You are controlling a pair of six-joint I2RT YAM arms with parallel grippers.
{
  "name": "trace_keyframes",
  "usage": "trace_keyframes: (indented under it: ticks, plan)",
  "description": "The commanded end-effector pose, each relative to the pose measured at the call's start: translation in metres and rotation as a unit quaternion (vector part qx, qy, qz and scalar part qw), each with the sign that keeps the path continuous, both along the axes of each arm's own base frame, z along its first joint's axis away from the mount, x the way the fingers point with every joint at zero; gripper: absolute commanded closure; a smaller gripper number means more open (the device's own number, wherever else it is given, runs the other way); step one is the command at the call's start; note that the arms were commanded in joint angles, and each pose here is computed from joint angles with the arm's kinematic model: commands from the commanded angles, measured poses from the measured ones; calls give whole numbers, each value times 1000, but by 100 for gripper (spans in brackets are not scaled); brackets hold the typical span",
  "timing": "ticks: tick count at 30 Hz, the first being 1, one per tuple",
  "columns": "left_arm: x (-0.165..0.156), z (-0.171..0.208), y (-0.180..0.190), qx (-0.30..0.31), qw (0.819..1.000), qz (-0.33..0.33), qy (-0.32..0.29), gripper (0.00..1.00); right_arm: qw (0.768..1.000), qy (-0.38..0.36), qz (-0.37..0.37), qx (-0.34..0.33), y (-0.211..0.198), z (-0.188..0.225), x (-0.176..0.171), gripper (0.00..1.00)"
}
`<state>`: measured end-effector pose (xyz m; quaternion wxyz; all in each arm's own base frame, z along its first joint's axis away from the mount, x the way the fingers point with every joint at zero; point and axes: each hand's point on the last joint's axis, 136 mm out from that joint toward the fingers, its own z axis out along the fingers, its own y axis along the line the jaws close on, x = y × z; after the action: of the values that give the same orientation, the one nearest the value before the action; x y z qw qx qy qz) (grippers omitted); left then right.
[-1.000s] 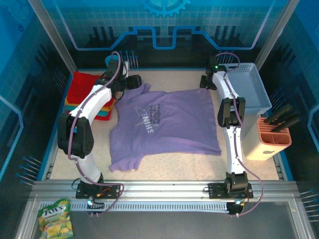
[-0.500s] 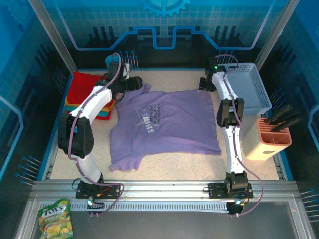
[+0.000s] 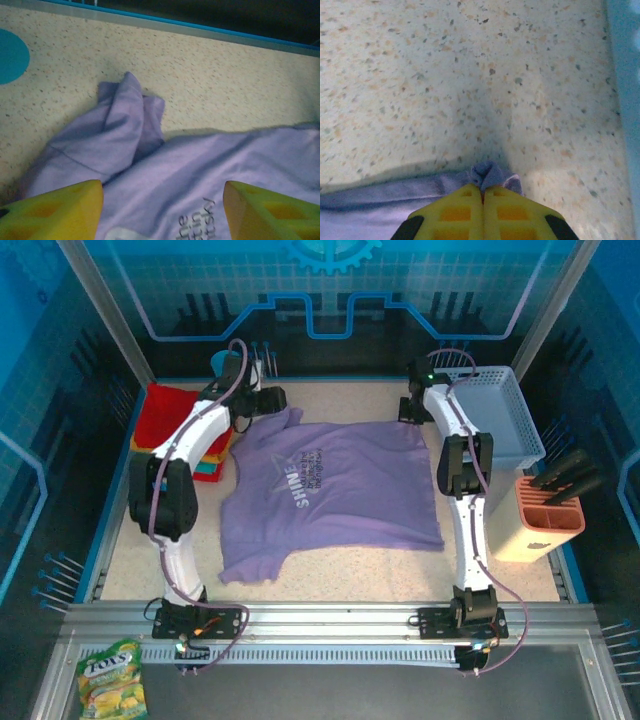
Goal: Fold and stack the t-shirts
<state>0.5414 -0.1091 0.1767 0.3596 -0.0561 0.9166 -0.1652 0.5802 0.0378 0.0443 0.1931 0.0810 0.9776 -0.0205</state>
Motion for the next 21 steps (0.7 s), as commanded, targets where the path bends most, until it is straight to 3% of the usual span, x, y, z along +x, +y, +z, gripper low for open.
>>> trace_keyframes:
  ticks: [1, 10, 21]
  plan:
    - [14, -19, 13, 40, 999, 8, 25, 33, 996, -85, -8, -2, 0, 71, 5, 100]
    - [56, -45, 11, 86, 995, 7, 46, 32, 991, -132, -7, 24, 7, 122, -35, 100]
    - [83, -84, -12, 90, 994, 8, 66, 32, 996, -74, 24, 49, 32, 93, -86, 100]
